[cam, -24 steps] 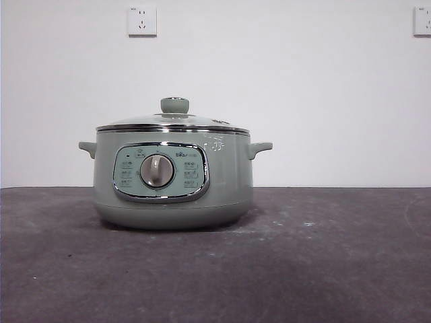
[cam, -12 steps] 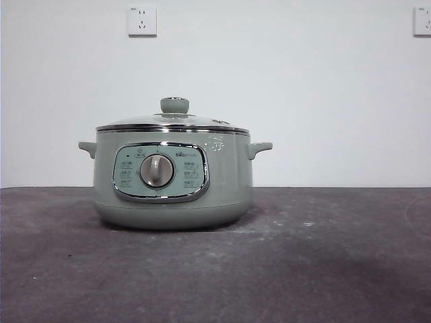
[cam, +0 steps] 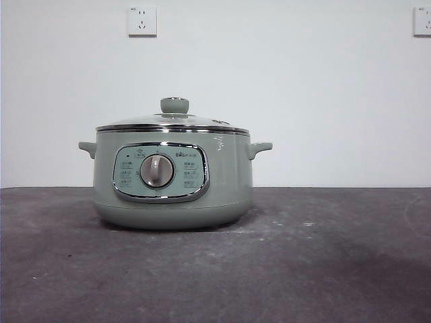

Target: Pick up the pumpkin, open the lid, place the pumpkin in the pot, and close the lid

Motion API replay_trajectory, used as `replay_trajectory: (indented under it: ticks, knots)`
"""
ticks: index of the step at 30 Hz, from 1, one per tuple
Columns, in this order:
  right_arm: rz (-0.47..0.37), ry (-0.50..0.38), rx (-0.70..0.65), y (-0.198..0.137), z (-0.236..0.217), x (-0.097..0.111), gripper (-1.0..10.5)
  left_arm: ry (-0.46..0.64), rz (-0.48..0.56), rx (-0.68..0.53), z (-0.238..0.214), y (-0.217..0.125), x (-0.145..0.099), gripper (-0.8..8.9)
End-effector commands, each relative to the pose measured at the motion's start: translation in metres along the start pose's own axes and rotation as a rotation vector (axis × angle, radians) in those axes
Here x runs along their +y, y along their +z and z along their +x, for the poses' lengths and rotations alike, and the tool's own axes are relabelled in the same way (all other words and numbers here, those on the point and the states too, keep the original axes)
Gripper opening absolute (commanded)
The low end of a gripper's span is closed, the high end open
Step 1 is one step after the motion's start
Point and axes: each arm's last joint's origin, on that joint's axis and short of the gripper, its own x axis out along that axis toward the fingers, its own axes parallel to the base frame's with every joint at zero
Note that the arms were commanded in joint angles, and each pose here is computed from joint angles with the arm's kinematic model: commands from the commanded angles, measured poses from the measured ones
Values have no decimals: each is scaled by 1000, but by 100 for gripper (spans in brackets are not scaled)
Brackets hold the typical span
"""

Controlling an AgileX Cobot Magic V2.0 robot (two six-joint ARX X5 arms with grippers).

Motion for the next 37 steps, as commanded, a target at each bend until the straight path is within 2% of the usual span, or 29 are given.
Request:
replay_trajectory:
  ticks: [1,7,11,17,37]
  knots:
    - [17,8,32,-8,1,1,1,2,-11,16,1,-5,0,-3]
    - [21,18,78,-12,1,2,1,2,-11,16,1,-5,0,-3]
    - [35,15,179,-22,0,2,1,2,-11,16,1,-5,0,-3]
    - [111,10,175,-21,0,2,1,2,-11,16,1,-5,0,-3]
    - [109,10,175,-21,0,2,1,2,-11,16,1,-5,0,-3]
